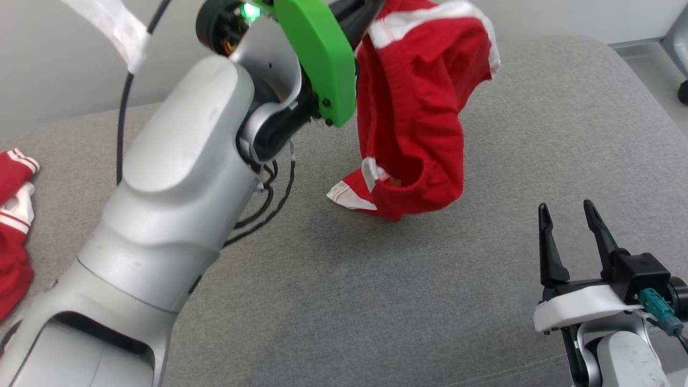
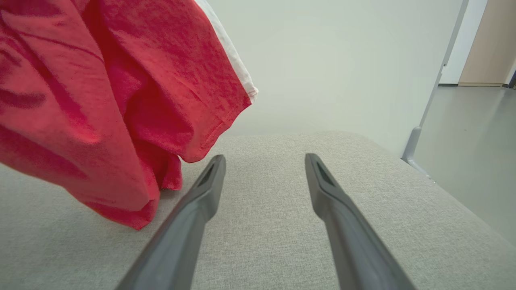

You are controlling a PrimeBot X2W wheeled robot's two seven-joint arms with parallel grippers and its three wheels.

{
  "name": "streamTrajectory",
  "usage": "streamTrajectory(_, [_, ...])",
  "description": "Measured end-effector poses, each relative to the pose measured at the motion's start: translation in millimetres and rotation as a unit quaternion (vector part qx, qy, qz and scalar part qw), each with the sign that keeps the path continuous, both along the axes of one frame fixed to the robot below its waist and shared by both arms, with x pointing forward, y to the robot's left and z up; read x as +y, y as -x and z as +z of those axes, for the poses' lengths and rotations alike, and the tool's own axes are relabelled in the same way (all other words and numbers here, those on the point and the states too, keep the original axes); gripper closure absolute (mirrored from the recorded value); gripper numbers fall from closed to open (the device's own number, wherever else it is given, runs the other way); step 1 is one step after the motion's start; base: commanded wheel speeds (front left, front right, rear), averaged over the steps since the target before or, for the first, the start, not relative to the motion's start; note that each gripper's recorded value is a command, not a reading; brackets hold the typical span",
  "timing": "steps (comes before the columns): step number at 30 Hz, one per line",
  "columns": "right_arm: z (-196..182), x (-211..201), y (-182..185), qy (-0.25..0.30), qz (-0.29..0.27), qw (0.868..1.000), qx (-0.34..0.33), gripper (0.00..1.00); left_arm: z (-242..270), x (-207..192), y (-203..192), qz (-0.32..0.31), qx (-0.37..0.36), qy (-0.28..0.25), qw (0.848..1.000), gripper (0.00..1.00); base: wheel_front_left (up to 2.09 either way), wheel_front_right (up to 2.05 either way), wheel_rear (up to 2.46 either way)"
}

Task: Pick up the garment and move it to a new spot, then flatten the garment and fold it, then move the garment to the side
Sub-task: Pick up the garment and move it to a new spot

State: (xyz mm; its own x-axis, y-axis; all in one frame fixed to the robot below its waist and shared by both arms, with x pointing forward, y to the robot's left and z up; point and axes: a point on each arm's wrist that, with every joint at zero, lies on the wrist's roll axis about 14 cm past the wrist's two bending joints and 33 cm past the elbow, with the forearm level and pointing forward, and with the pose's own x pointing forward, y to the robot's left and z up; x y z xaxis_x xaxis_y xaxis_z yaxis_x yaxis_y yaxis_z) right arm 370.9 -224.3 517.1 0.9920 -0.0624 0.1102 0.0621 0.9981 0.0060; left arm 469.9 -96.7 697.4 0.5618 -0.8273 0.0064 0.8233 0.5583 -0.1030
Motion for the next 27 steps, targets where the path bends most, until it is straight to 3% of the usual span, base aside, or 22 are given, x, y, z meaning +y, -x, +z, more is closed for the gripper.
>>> streamTrajectory(5, [-6,-11,4,-0.001,-0.017,1.0,0.009,0.0,-85,0,2,0.002,0.119,0.013,0.993,1.0,0.0,0.0,0.0])
streamTrajectory(12, [-15,-15,0,-0.003,-0.023,0.999,0.023,0.0,-219,49,11,0.096,0.274,0.018,0.957,1.0,0.0,0.0,0.0])
streamTrajectory(18, [-20,-8,-9,-0.005,-0.013,1.0,0.028,0.0,-274,102,15,0.188,0.31,0.003,0.932,1.0,0.0,0.0,0.0])
streamTrajectory(25, [-22,5,-22,-0.006,0.008,1.0,0.029,0.0,-295,131,15,0.241,0.307,-0.008,0.921,1.0,0.0,0.0,0.0])
streamTrajectory(26, [-22,6,-23,-0.006,0.01,0.999,0.029,0.0,-296,132,15,0.244,0.305,-0.007,0.92,0.89,0.0,0.0,0.0])
streamTrajectory(27, [-22,7,-24,-0.007,0.012,0.999,0.029,0.0,-295,133,15,0.247,0.301,-0.004,0.921,0.53,0.0,0.0,0.0])
